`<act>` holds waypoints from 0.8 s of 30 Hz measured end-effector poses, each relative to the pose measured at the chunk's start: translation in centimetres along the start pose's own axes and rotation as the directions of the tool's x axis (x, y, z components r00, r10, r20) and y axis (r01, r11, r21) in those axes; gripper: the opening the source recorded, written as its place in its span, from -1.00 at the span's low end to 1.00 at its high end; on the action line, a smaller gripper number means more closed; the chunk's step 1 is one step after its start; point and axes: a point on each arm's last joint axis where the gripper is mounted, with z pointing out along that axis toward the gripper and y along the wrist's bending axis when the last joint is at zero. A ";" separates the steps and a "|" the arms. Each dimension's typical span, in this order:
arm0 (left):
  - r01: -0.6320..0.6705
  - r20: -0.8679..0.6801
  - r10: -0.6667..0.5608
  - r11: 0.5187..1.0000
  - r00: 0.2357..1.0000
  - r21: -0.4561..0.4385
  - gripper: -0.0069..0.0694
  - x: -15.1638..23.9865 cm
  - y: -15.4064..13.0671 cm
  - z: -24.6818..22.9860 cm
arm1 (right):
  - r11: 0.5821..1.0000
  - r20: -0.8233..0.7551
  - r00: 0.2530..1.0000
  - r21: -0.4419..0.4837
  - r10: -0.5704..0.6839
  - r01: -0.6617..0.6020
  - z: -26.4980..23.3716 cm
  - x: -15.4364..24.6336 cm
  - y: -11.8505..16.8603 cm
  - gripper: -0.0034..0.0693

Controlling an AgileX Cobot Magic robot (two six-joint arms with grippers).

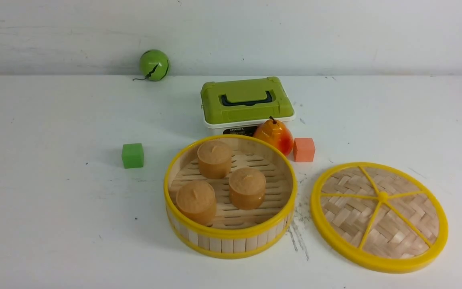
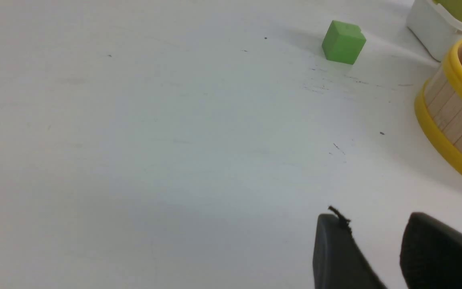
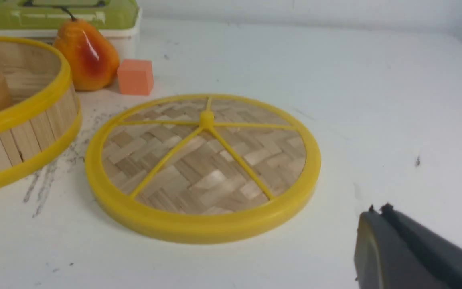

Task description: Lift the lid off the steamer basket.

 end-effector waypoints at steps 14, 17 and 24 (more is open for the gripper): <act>0.000 0.000 0.000 1.000 1.000 0.000 -0.19 0.0 0.0 0.0 | 0.999 -0.077 0.997 0.031 0.026 -0.024 -0.1 0.5 -0.3 -0.97; 0.000 0.000 0.000 1.000 1.000 0.000 -0.19 0.0 0.0 0.0 | 0.999 -0.079 0.997 0.032 0.026 -0.024 -0.1 0.6 -0.3 -0.96; 0.000 0.000 0.000 1.000 1.000 0.000 -0.19 0.0 0.0 0.0 | 0.999 -0.079 0.997 0.032 0.026 -0.024 -0.1 0.5 -0.3 -0.95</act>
